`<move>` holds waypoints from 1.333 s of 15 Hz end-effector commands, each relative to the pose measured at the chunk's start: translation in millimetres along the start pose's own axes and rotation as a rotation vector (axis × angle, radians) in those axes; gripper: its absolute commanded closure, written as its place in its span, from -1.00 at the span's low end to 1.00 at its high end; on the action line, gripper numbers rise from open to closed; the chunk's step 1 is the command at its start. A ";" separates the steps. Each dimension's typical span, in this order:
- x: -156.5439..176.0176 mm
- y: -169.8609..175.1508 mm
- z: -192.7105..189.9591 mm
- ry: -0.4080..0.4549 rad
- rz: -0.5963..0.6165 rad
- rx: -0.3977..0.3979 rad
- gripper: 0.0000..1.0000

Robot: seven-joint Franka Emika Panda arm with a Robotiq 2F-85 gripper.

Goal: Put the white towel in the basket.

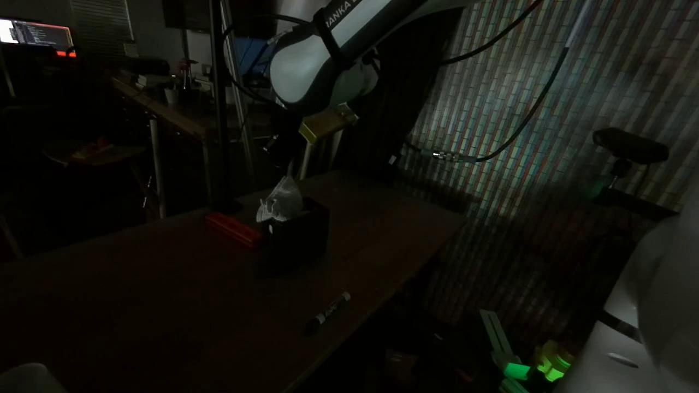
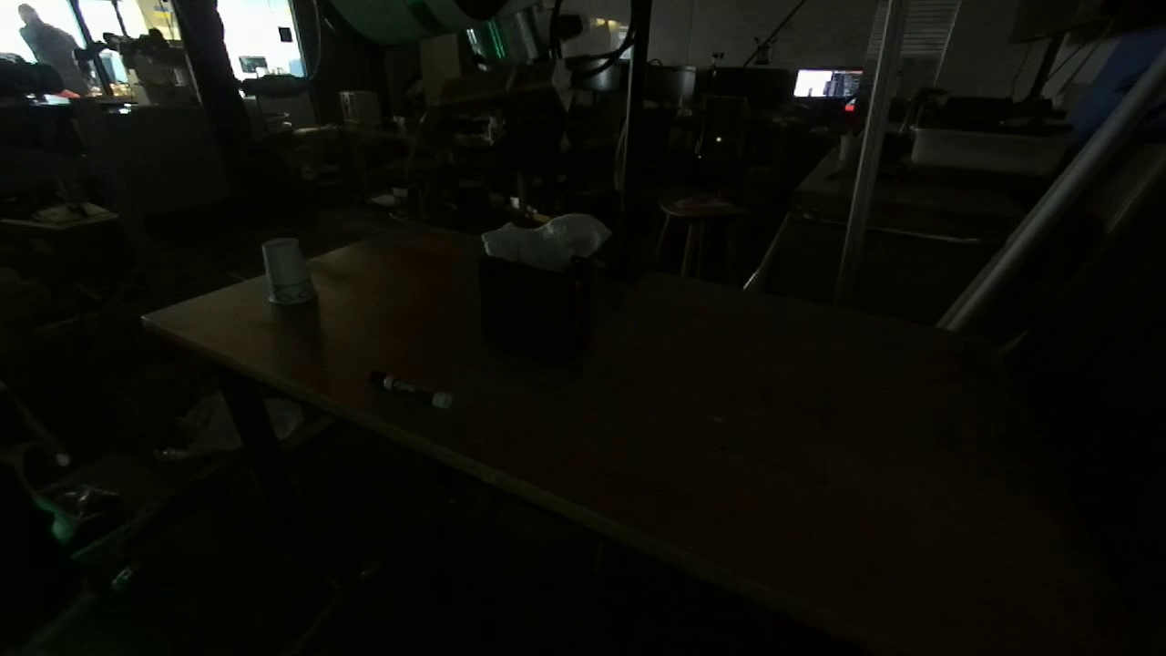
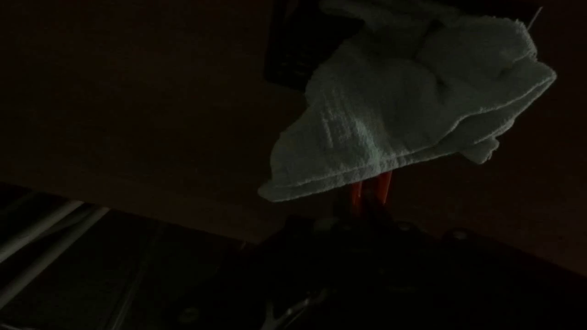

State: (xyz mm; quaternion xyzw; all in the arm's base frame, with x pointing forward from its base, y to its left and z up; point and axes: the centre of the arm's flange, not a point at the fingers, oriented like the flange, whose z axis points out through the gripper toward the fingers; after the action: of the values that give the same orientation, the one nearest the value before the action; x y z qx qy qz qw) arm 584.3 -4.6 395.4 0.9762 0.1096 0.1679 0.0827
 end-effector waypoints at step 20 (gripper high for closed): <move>5.2 36.1 63.3 -0.036 0.118 -0.008 0.13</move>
State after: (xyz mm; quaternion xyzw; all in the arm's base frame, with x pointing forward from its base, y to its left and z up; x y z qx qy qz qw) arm 618.5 -45.0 338.9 0.9834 0.0655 0.1448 0.0872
